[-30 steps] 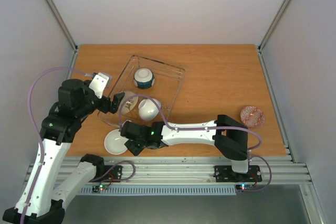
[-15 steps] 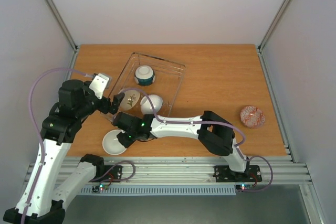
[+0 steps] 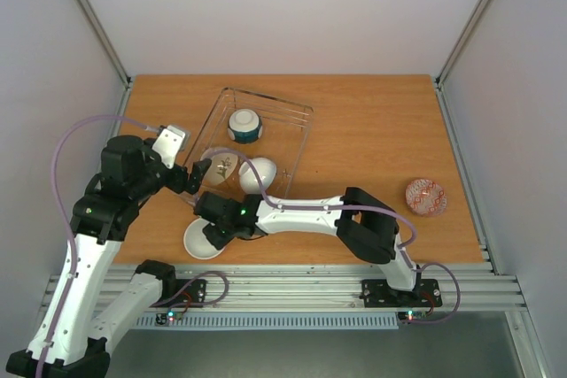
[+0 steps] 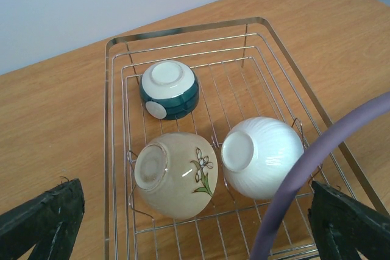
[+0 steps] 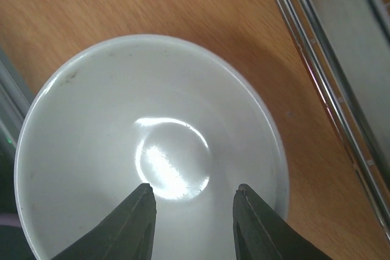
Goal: Load the bowls into the dish rack
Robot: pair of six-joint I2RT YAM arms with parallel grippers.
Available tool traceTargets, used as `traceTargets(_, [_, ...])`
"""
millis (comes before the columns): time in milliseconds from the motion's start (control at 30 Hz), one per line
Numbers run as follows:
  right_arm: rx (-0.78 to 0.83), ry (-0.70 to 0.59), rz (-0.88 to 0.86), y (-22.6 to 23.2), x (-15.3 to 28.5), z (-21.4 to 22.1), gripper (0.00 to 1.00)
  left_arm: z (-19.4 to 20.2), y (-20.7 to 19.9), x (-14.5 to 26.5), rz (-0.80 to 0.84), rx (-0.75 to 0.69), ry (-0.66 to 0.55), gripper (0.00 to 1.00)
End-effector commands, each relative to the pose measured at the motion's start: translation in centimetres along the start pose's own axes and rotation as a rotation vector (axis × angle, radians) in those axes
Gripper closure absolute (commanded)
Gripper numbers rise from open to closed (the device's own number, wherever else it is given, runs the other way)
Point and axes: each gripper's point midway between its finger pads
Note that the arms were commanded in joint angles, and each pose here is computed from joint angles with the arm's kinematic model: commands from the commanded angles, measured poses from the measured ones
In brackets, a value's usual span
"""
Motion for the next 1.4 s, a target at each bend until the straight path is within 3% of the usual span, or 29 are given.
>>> traceTargets(0, [0.029,0.01,0.057,-0.6,1.5,0.6,0.64,-0.5,-0.3,0.2,0.017,0.001,-0.029,0.01])
traceTargets(433, [0.098,-0.072,0.116,1.3,6.9,-0.2,0.62,-0.3,-0.4,0.1,0.024,0.002,-0.023,0.01])
traceTargets(1367, [0.014,0.07,0.113,1.3,1.9,4.6,0.63,-0.1,-0.8,0.2,0.045,0.004,-0.013,0.01])
Point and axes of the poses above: each gripper's point midway between its finger pads, its own x axis back along the fingers, its own y axis along the line the jaws close on, z = x × y, and after that the axes turned 15 degrees about x, right-handed
